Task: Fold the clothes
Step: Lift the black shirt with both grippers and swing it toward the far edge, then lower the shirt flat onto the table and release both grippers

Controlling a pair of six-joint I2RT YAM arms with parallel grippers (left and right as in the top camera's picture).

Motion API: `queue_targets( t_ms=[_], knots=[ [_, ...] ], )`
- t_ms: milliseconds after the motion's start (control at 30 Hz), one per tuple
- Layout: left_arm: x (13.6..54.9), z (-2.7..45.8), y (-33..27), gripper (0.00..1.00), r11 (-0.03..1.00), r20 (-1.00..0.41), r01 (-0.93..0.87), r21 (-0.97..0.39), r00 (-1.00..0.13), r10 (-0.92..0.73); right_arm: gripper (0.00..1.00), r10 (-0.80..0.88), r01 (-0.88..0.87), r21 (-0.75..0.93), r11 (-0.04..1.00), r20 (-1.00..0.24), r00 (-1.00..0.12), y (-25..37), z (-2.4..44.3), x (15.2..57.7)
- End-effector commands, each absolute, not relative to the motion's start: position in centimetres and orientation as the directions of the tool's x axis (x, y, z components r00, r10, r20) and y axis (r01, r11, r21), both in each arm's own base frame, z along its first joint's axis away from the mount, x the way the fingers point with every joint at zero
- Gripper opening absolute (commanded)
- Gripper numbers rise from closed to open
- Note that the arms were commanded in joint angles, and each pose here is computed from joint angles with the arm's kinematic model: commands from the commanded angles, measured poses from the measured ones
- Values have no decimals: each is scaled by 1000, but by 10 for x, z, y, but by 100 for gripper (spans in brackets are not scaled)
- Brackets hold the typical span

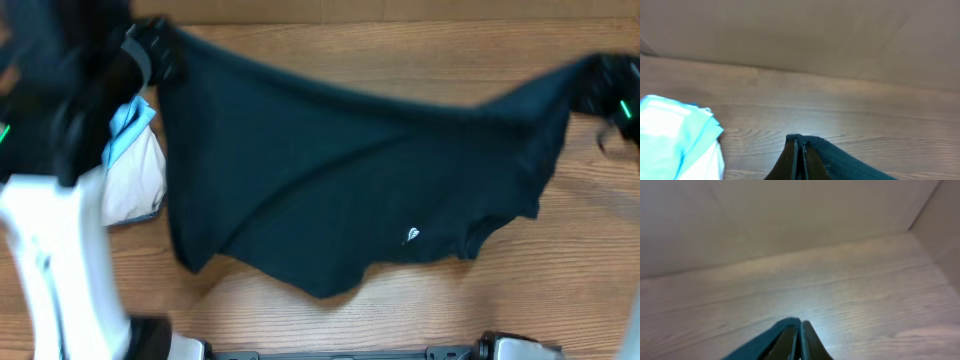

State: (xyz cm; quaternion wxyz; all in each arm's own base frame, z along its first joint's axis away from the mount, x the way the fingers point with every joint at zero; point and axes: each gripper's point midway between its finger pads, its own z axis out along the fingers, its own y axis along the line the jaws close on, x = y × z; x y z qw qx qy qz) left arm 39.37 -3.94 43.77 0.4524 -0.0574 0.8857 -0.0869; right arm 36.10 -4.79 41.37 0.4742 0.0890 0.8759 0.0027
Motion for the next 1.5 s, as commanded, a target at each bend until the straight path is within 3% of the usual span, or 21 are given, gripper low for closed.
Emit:
queue_targets(
  t_ms=[0, 100, 200, 333, 500, 600, 767, 933, 1000, 1233, 1367, 1467],
  knots=[
    [465, 377, -44, 4, 988, -745, -30, -151, -654, -134, 4, 169, 162, 86, 983, -773, -612, -59, 359, 425],
    [525, 353, -42, 4, 989, -785, -52, -136, -604, -139, 4, 215, 187, 133, 973, -812, -543, -66, 352, 473],
    [558, 358, -43, 4, 988, -842, -42, -149, -518, -149, 4, 253, 182, 194, 964, -876, -411, -66, 389, 488],
    [559, 409, -41, 4, 986, -909, -22, -165, -384, -161, 4, 235, 145, 203, 968, -937, -259, -63, 467, 472],
    [532, 454, -35, 4, 989, -937, -23, -144, -318, -143, 4, 211, 171, 169, 971, -939, -271, -65, 489, 446],
    [518, 440, -34, 4, 992, -911, -29, -125, -392, -126, 4, 205, 199, 132, 971, -891, -405, -66, 454, 436],
    [494, 363, -36, 4, 994, -746, -52, -98, -657, -108, 4, 248, 262, 86, 961, -687, -683, -69, 362, 419],
    [479, 269, -42, 4, 995, -493, -55, -84, -865, -90, 4, 271, 279, 46, 959, -433, -860, -67, 273, 405],
    [471, 206, -46, 4, 995, -311, -61, -79, -947, -83, 4, 270, 275, 24, 961, -294, -917, -65, 225, 393],
    [428, 98, -43, 4, 997, 107, -81, -18, -991, -79, 4, 278, 280, -25, 960, -57, -959, -62, 143, 351],
    [407, 86, -40, 4, 997, 221, -80, 7, -972, -80, 4, 293, 292, -35, 956, 27, -956, -64, 125, 331],
    [404, 88, -39, 4, 996, 229, -84, 17, -969, -86, 4, 317, 315, -39, 948, 62, -946, -69, 122, 321]
  ],
)
